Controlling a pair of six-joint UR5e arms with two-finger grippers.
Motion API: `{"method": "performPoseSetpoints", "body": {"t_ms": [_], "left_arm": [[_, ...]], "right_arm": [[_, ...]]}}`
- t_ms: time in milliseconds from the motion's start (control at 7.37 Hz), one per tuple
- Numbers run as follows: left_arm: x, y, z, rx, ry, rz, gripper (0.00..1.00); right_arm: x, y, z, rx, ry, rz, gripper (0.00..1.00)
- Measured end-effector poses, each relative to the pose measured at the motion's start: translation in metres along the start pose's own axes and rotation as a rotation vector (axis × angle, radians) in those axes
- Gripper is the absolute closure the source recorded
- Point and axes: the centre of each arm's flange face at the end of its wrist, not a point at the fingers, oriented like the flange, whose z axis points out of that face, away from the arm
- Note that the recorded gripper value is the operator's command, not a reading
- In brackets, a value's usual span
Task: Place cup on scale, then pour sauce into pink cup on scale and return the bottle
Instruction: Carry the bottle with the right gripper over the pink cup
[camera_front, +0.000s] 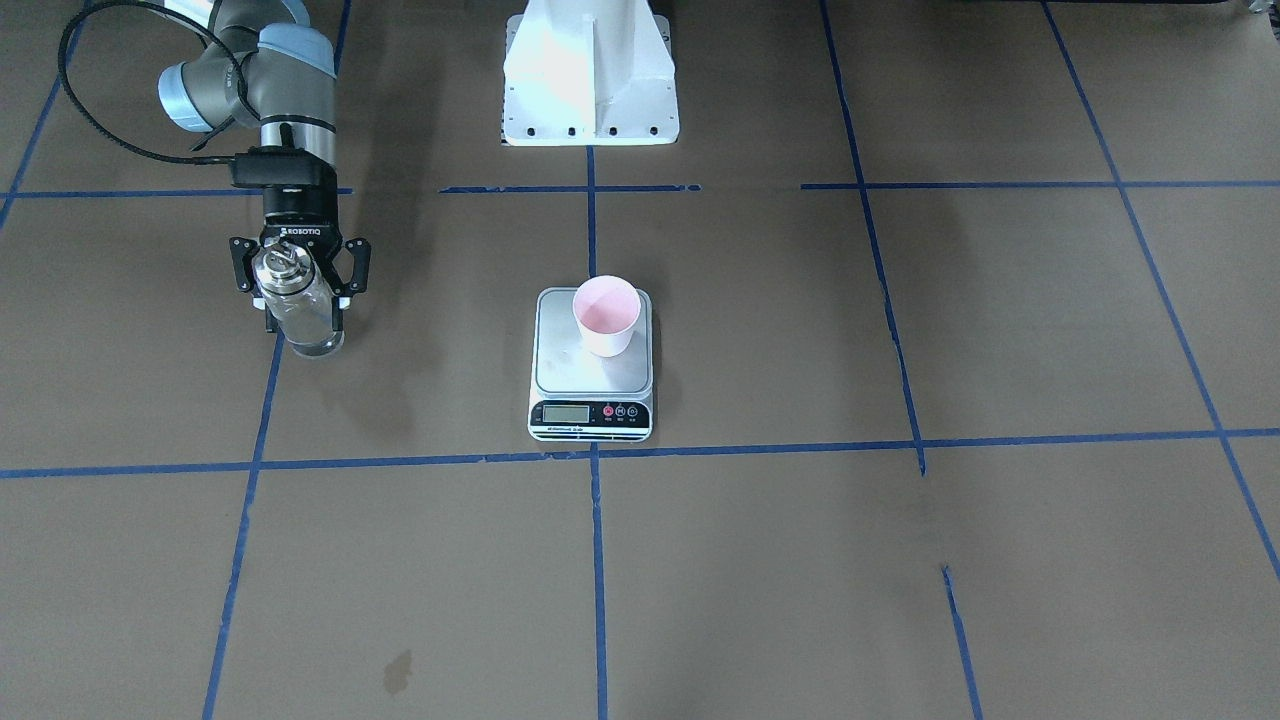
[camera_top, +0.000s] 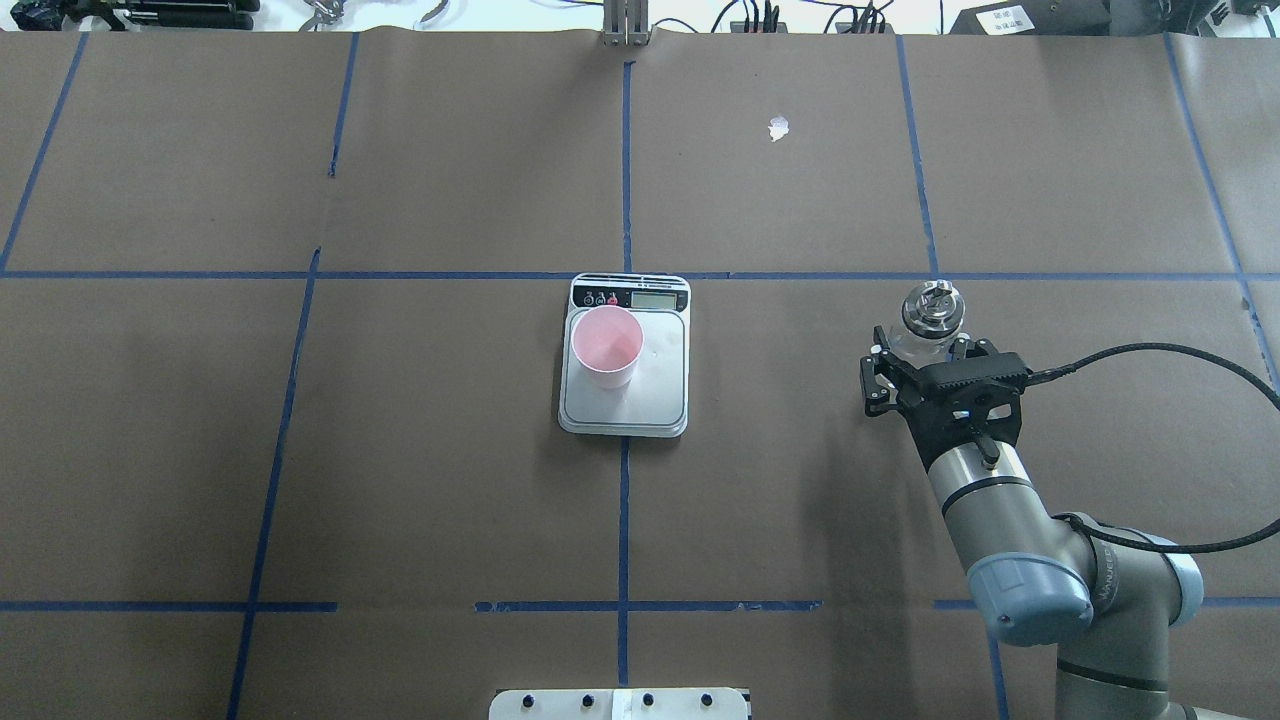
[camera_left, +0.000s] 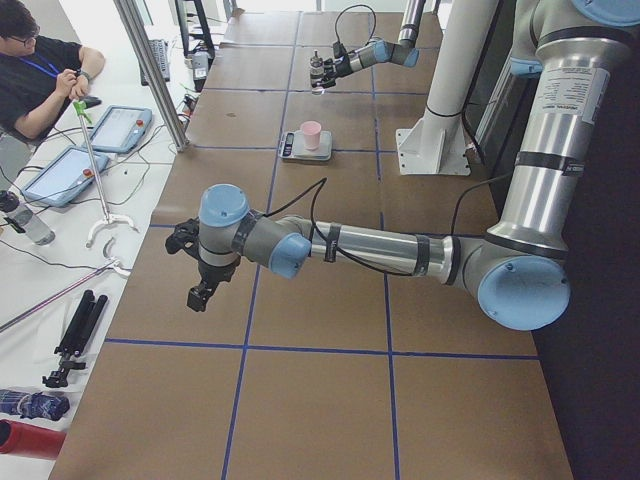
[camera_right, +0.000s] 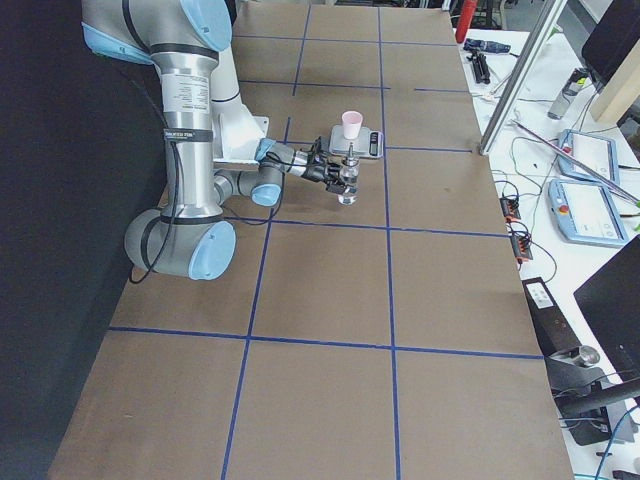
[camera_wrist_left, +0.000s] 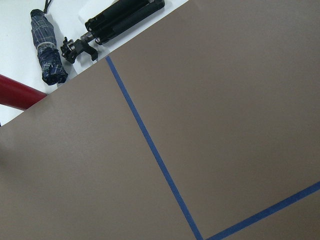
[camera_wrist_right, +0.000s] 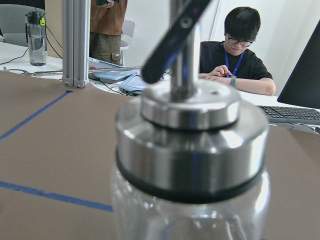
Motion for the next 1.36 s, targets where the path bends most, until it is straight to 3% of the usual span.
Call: {"method": "performPoseSetpoints", "body": {"t_ms": [543, 950, 1358], "left_arm": [[-0.040, 0.075, -0.014, -0.006, 0.024, -0.141, 0.00], [-0.040, 0.082, -0.016, -0.007, 0.023, -0.155, 0.00], [-0.041, 0.082, -0.015, -0.010, 0.023, -0.160, 0.00]], "right_arm": [[-0.091, -0.042, 0.002, -0.045, 0.065, -0.154, 1.00], [-0.136, -0.063, 0.004, -0.086, 0.163, -0.311, 1.00], [-0.147, -0.070, 0.006, -0.064, 0.277, -0.479, 1.00]]}}
